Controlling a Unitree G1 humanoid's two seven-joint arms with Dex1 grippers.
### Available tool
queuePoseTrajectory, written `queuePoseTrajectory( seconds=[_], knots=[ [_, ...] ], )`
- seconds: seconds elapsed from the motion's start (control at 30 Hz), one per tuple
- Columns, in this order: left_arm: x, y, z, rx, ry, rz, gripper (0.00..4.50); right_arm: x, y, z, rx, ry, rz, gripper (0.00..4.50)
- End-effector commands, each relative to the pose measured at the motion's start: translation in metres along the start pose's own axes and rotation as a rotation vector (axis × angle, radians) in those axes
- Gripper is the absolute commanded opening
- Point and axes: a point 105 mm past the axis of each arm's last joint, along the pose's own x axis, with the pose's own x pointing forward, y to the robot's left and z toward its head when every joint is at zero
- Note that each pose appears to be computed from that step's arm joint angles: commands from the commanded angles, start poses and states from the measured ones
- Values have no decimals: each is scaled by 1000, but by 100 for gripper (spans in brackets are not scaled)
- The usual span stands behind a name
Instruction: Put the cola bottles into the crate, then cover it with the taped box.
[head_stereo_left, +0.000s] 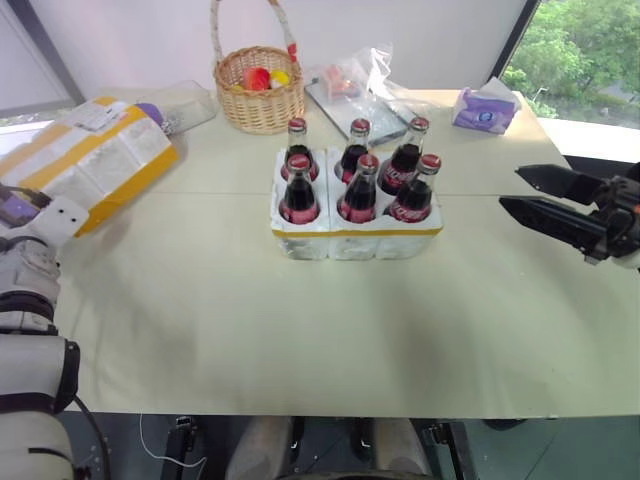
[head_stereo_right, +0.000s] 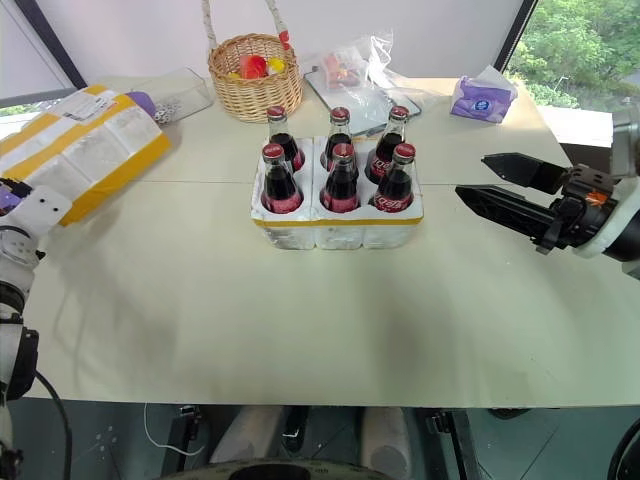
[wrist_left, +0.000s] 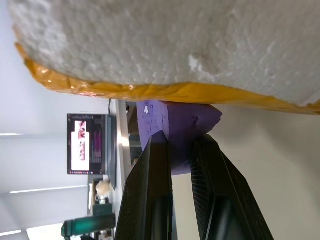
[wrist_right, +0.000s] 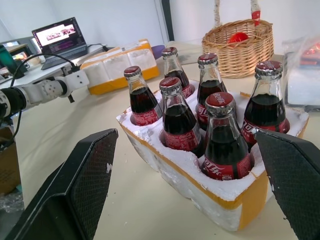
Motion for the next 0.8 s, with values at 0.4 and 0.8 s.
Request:
queuePoseTrajectory(
  seconds=[0.4,0.8],
  knots=[
    [-25,-2,0,95,-272,-23,37,5,-2,13,-60,9,44,450],
    [-22,-41,10,237,-242,-77,37,8,5,8,-73,81,109,450]
  ],
)
